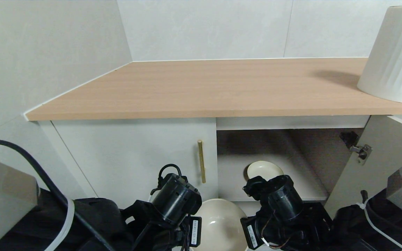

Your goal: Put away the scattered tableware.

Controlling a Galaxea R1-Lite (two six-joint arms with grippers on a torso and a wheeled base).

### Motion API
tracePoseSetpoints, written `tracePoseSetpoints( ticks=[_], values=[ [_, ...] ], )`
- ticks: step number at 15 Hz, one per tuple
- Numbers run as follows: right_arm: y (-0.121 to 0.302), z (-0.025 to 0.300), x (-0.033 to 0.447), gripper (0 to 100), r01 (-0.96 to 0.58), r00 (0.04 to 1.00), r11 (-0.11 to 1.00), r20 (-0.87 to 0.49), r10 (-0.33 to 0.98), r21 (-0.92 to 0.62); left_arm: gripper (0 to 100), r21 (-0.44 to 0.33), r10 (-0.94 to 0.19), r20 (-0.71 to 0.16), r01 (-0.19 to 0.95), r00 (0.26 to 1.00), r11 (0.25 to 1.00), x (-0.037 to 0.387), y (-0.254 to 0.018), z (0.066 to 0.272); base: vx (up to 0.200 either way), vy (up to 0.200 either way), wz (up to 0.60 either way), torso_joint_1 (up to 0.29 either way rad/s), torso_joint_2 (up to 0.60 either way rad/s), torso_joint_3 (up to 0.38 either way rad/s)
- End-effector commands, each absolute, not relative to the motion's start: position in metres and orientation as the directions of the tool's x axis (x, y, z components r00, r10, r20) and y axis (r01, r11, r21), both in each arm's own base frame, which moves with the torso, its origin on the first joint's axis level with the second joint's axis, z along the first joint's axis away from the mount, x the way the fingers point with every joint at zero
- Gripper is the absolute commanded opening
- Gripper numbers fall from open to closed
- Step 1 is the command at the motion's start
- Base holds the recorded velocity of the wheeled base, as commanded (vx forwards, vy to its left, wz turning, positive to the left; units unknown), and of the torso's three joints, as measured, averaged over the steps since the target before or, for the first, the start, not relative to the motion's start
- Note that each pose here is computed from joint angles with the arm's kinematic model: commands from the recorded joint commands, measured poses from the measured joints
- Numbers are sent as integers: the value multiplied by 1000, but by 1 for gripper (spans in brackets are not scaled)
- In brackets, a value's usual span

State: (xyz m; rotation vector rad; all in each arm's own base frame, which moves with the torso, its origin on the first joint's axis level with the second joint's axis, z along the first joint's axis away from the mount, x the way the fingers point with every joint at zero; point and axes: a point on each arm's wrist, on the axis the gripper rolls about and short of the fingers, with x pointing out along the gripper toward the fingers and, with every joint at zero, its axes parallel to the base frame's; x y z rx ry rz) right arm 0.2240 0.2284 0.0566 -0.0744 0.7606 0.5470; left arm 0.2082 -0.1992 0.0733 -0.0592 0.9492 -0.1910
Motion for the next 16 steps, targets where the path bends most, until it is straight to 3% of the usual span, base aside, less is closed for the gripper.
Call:
tracePoseSetpoints(
  ticks=[1,2,12,16],
  values=[
    [228,56,224,0,-496,591,859,-675,442,128,0,-136,-189,-799,135,570,982,208,-199,75,0,0,0,0,0,0],
    [228,56,224,0,-496,592,859,-674,442,128,100,-139,-189,-798,131,573,982,209,-198,75,0,0,0,0,0,0],
    [213,51,241,0,-421,624,901,-689,369,101,100,-142,-186,-793,120,580,983,212,-196,77,0,0,0,0,0,0],
    [185,52,282,0,-233,632,963,-732,255,134,100,-149,-192,-786,123,587,981,211,-195,81,0,0,0,0,0,0]
  ],
)
